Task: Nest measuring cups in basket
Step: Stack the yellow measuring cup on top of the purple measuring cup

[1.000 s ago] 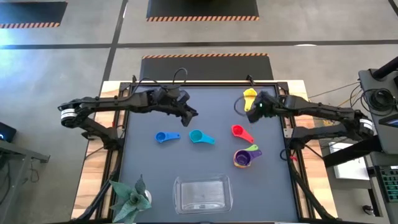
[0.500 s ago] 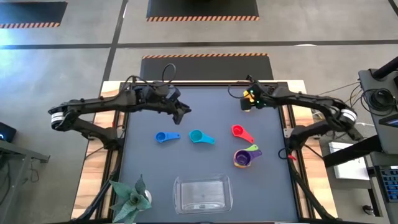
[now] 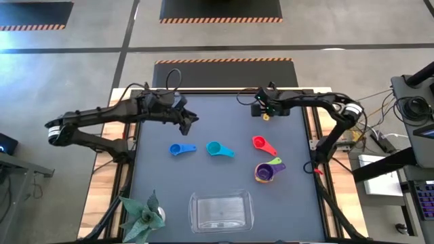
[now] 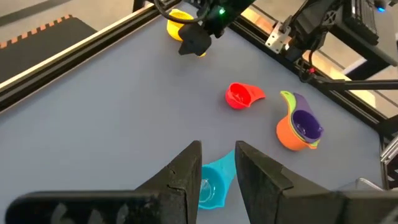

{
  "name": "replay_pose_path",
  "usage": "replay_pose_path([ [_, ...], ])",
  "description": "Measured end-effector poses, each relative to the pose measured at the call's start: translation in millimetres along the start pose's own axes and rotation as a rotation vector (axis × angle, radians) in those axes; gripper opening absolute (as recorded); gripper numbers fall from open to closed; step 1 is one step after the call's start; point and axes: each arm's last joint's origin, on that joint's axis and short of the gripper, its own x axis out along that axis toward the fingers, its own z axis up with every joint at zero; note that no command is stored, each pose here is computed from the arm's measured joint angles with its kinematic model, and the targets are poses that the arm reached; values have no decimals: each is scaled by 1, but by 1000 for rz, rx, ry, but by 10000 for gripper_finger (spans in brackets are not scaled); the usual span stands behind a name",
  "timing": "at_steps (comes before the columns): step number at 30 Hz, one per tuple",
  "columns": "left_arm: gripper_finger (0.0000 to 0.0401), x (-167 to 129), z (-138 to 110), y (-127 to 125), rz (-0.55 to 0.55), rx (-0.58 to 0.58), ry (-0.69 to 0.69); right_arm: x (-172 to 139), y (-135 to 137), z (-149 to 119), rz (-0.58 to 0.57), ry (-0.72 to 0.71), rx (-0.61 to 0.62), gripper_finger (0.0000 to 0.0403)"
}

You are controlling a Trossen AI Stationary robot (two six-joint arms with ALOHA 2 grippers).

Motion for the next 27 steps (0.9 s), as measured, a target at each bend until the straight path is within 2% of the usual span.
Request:
replay_pose_path([
  [3,79,-2,-2,1,-1,-26,-1,1,4,4,-24,21,-5,352],
  [6,79,-7,-1,0,-13,-59,-24,-1,6,6,-44,40,-10,315],
  [17,79,-19,-5,2,-26,-21,-54,-9,10,11,-42,65,-14,125],
  [27,79,-12,-14,6,-12,-19,-24,-42,11,3,42,95,-103,121],
])
